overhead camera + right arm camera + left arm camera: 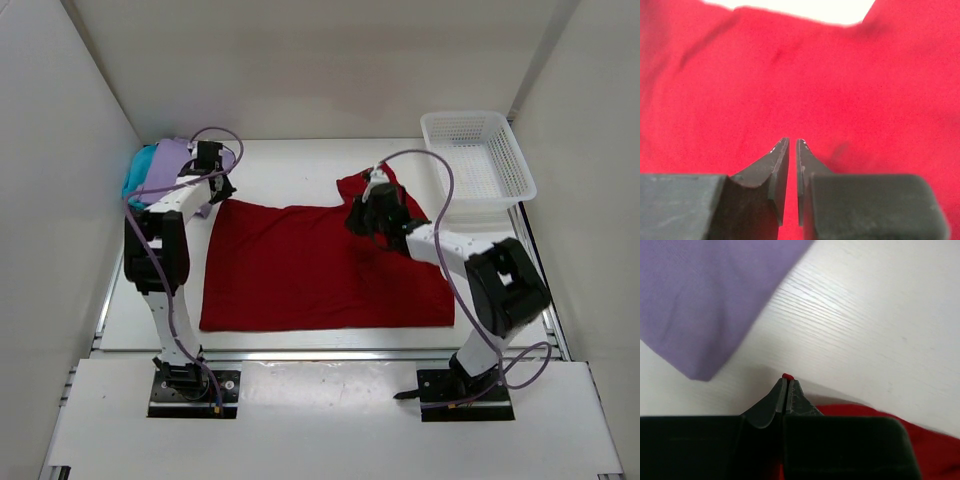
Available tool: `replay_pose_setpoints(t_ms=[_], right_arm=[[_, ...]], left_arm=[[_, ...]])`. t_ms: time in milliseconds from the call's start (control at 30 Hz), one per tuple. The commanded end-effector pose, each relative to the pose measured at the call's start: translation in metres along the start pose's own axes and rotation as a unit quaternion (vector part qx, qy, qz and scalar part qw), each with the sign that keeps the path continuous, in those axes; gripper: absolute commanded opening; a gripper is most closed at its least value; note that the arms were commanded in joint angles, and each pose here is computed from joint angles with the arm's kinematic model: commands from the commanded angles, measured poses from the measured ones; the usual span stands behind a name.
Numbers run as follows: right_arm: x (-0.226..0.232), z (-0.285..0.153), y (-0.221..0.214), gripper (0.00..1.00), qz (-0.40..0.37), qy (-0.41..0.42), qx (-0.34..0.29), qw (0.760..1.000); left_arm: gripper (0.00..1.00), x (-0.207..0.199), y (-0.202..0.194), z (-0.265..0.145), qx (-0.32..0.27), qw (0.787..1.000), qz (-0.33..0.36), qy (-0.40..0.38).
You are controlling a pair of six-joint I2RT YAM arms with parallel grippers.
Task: Fold and stack the t-shirts
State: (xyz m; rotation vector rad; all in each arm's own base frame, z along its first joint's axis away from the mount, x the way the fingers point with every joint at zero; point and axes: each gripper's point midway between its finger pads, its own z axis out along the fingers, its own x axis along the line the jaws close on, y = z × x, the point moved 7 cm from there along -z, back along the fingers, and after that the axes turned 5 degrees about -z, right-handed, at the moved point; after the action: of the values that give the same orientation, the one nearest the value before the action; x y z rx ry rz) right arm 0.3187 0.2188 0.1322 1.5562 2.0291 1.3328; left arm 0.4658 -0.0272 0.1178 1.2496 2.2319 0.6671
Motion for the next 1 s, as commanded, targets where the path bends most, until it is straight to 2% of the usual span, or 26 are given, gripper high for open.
replay_pose_setpoints(t_ms=[0, 200, 333, 400, 467, 533, 567, 667, 733, 967], right_arm=[[-0.044, 0.022, 0.051, 0.11, -0.02, -0.075, -0.05, 0.996], [-0.111, 0.067, 0.096, 0.27, -0.026, -0.173, -0.044, 0.984], [-0.155, 0.078, 0.109, 0.39, -0.012, -0.221, -0.025, 0.975], [-0.172, 0.092, 0.122, 0.41, -0.025, -0.244, -0.018, 0.969], [-0.185, 0.101, 0.119, 0.43, -0.037, -0.26, 0.017, 0.965], [-0.185, 0.112, 0.136, 0.43, -0.047, -0.266, 0.021, 0.963], [-0.193, 0.121, 0.123, 0.45, -0.055, -0.266, 0.052, 0.961], [-0.198, 0.137, 0.131, 0.47, -0.076, -0.268, 0.072, 0.958], [-0.201, 0.148, 0.142, 0.48, -0.097, -0.268, 0.066, 0.956], [-0.212, 0.143, 0.154, 0.52, -0.07, -0.248, 0.034, 0.966]], left_arm=[[0.0, -0.009, 0.031, -0.048, -0.067, 0.995, -0.041, -0.065], [0.0, -0.003, 0.007, -0.046, -0.042, 0.992, -0.065, -0.096], [0.0, -0.009, 0.001, -0.046, -0.043, 0.99, -0.065, -0.115], [0.0, -0.01, -0.001, -0.045, -0.041, 0.991, -0.057, -0.111], [0.0, -0.011, -0.004, -0.044, -0.036, 0.992, -0.054, -0.11], [0.0, -0.01, -0.006, -0.044, -0.037, 0.992, -0.057, -0.109], [0.0, -0.012, -0.006, -0.044, -0.038, 0.991, -0.057, -0.113], [0.0, -0.017, -0.007, -0.046, -0.036, 0.991, -0.054, -0.12], [0.0, -0.02, -0.01, -0.046, -0.035, 0.991, -0.049, -0.123], [0.0, -0.023, -0.014, -0.046, -0.027, 0.991, -0.042, -0.128]])
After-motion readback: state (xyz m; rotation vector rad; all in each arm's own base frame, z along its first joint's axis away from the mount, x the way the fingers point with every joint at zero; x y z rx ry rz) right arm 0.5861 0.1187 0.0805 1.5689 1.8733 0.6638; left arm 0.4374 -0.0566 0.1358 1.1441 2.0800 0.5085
